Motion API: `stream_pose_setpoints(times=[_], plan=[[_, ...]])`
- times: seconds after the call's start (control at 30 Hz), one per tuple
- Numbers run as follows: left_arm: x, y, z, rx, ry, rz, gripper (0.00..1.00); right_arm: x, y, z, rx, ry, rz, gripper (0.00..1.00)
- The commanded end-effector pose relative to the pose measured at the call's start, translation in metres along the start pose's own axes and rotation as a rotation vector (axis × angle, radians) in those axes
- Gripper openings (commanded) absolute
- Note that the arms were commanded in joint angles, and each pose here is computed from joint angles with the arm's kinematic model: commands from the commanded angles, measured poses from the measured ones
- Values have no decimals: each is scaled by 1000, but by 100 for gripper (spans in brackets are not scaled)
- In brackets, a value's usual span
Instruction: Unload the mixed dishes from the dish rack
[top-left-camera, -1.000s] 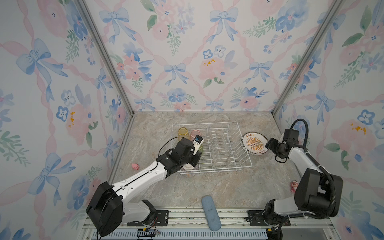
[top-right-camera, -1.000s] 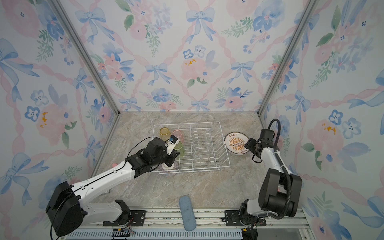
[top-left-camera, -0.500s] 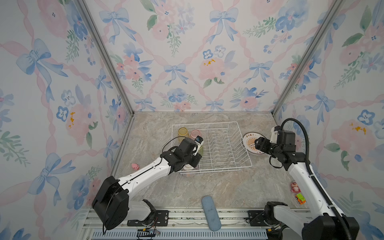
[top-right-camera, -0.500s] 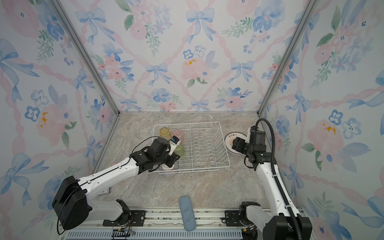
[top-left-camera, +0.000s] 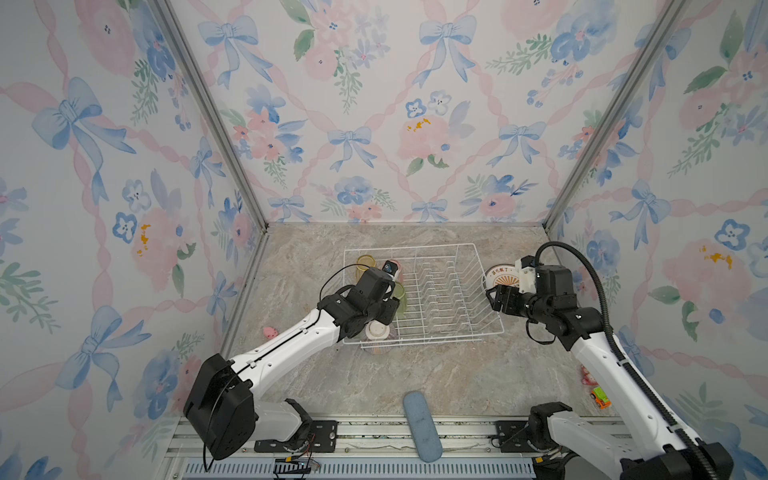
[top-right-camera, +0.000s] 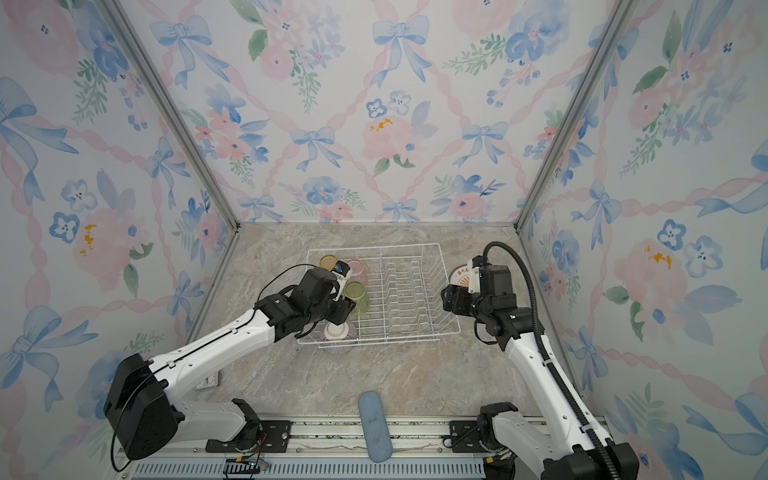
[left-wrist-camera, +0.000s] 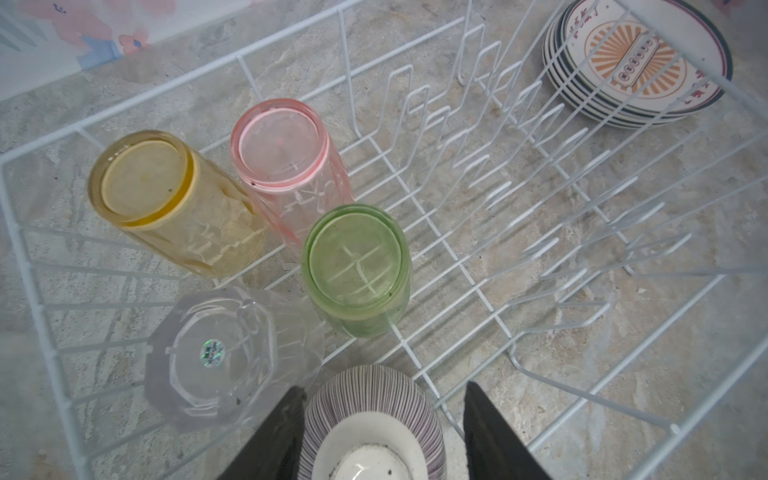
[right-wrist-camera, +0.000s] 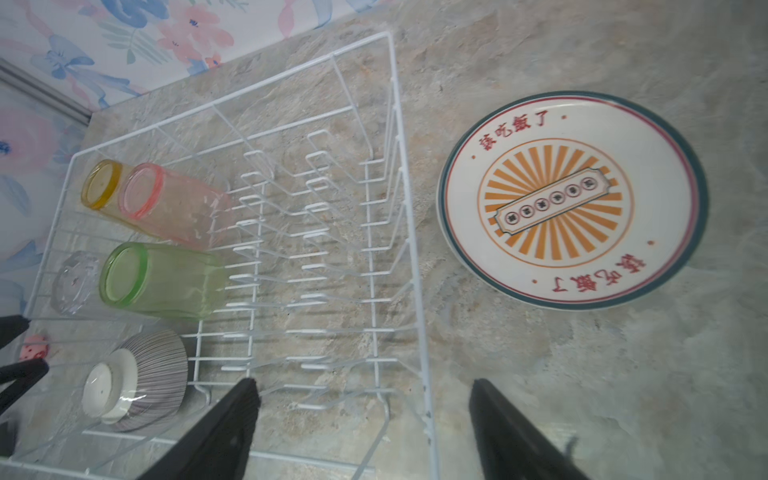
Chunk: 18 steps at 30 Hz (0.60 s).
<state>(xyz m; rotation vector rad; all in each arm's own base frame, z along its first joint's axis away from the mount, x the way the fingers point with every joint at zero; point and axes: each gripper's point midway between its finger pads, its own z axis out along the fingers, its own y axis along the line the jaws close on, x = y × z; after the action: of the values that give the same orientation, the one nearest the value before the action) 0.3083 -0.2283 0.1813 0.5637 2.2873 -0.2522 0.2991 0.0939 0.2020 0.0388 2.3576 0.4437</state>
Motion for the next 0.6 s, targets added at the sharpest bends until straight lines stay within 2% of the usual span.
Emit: stream_pose_setpoints(times=[0.0, 0.1, 0.23, 0.4, 0.57], plan=[[-19, 1, -1, -2, -20, -4, 60, -3, 22, -2, -41, 18, -66, 83], [-30, -2, 6, 22, -3, 14, 68, -6, 27, 1, -46, 19, -70, 82], [-36, -2, 21, 38, 45, 22, 71, -5, 26, 1, -37, 13, -65, 83], [-25, 0, 40, 40, 142, 9, 73, -5, 20, -7, -7, -10, -73, 83], [-17, 0, 52, 47, 184, 5, 74, -7, 17, -9, 9, -18, -84, 83]])
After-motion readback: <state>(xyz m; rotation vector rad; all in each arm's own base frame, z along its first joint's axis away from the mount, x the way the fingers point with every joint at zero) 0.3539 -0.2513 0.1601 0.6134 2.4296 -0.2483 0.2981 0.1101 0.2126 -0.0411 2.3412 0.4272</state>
